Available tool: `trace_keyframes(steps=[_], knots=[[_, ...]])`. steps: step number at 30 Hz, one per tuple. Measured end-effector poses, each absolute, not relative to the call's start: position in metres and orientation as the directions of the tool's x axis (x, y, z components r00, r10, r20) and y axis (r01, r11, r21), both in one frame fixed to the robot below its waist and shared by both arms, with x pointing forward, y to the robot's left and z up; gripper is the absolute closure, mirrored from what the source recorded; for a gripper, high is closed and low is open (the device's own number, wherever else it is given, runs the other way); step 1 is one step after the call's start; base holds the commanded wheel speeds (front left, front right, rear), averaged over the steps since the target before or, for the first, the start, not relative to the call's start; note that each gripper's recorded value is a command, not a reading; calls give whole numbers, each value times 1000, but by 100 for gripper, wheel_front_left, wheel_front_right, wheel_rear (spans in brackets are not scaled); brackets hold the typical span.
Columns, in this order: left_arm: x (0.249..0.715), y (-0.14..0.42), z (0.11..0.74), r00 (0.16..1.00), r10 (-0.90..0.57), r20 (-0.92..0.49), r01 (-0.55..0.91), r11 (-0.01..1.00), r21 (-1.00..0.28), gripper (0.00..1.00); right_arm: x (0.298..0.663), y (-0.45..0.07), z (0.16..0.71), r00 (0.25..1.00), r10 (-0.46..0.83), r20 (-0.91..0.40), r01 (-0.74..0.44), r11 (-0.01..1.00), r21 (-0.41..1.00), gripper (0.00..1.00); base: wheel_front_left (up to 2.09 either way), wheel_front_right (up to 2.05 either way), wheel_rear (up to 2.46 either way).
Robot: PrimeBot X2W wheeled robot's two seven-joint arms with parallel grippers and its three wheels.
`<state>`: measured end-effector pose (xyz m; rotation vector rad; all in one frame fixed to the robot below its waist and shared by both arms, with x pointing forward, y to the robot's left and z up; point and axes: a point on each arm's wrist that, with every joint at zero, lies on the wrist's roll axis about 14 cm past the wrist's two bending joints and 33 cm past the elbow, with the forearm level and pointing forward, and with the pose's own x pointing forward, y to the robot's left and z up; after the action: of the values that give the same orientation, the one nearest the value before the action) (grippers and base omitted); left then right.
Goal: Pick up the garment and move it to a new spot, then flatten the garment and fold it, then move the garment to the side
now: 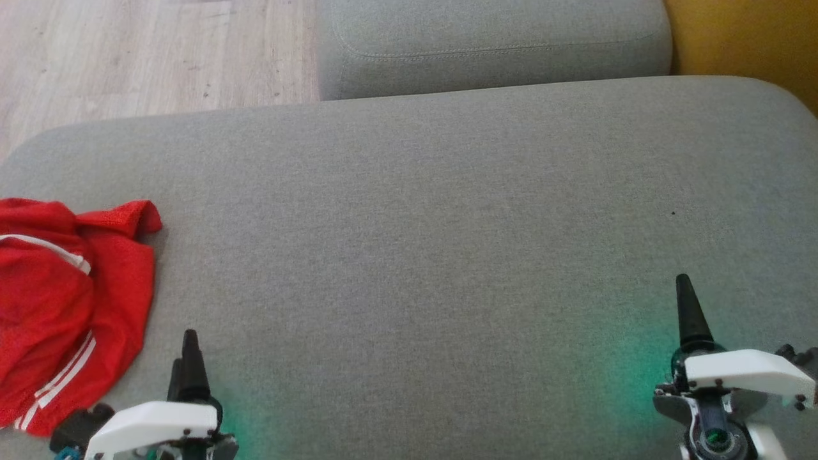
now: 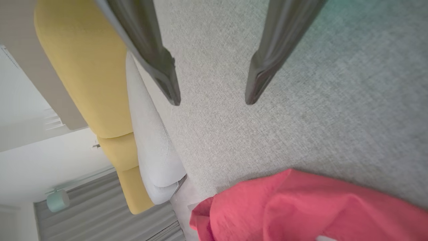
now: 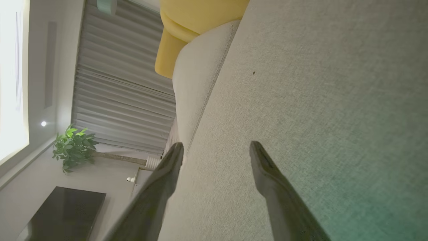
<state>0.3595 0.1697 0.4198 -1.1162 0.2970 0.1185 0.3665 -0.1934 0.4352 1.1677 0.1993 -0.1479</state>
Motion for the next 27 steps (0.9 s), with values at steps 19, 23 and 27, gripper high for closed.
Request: trace_keyframes(steps=[19,23,27], knots=[[365,164,418,950,-51,-307,-204,644,-737,0,369,-187,433,972,-3,-233,190,588,786,0,0,0,0],[366,163,417,950,-44,-310,-195,693,-694,0,369,-185,433,973,1,-229,175,642,747,0,0,0,0],[369,161,419,952,-41,-304,-179,731,-658,0,373,-184,437,976,4,-217,156,683,714,0,0,0,0]])
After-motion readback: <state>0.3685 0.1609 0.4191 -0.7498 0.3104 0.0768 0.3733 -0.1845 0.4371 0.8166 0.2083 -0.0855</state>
